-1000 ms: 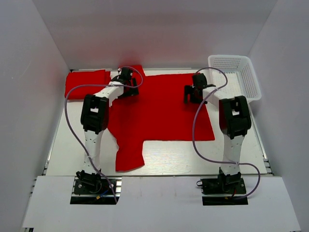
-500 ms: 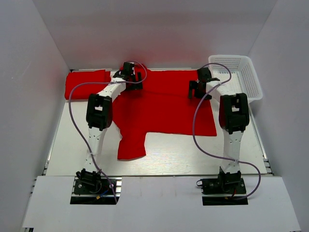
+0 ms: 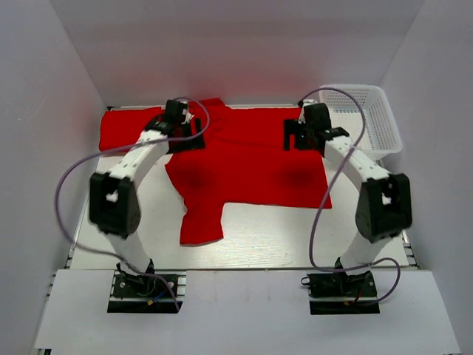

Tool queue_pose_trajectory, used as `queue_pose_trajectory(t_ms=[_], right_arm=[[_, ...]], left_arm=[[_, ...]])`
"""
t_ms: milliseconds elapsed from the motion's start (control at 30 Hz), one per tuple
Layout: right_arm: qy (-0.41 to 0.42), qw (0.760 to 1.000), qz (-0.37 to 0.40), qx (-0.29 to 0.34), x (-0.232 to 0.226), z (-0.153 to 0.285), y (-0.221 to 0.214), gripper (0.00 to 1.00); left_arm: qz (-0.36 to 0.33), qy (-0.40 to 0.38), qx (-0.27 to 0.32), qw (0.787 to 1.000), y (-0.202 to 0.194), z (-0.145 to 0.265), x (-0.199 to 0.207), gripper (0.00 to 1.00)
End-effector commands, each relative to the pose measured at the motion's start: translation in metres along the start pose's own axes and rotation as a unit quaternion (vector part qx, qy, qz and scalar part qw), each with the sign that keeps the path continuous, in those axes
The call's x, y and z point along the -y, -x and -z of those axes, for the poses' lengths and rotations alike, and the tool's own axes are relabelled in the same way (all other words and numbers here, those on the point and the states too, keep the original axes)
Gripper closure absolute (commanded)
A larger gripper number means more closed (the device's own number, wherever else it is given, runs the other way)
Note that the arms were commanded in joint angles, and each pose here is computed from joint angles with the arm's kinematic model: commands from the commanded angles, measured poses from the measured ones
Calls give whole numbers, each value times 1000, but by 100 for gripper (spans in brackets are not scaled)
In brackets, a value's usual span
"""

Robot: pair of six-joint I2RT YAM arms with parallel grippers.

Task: Fold and stack the t-shirts
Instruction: Grap the side of the flattened tshirt closest away from the robot with both arms

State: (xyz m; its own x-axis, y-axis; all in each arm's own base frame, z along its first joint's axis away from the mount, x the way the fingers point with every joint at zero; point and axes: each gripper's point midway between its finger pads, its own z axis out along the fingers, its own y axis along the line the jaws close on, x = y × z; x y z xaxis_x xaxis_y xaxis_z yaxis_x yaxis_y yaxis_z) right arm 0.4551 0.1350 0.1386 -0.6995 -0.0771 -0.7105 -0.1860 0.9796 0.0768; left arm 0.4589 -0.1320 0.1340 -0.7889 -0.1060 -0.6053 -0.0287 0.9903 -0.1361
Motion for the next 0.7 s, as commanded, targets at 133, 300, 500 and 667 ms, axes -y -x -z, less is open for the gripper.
queue_pose_trajectory(t_ms=[133,300,500,667], right_arm=[[-23,992,-117,30,7,50,-62,10],[-38,986,-155,45,18,72,-91,10],[-71,982,-175,26,29,76,-119,10],[-94,979,-181,10,36,75,-128,10]], left_arm=[[124,-18,-96,987,-175,85,-31,0],[152,-14,-124,981,-237,122,-47,0],[181,-36,-182,966,-302,115,-49,2],[184,-36,-201,961,-321,107,-50,20]])
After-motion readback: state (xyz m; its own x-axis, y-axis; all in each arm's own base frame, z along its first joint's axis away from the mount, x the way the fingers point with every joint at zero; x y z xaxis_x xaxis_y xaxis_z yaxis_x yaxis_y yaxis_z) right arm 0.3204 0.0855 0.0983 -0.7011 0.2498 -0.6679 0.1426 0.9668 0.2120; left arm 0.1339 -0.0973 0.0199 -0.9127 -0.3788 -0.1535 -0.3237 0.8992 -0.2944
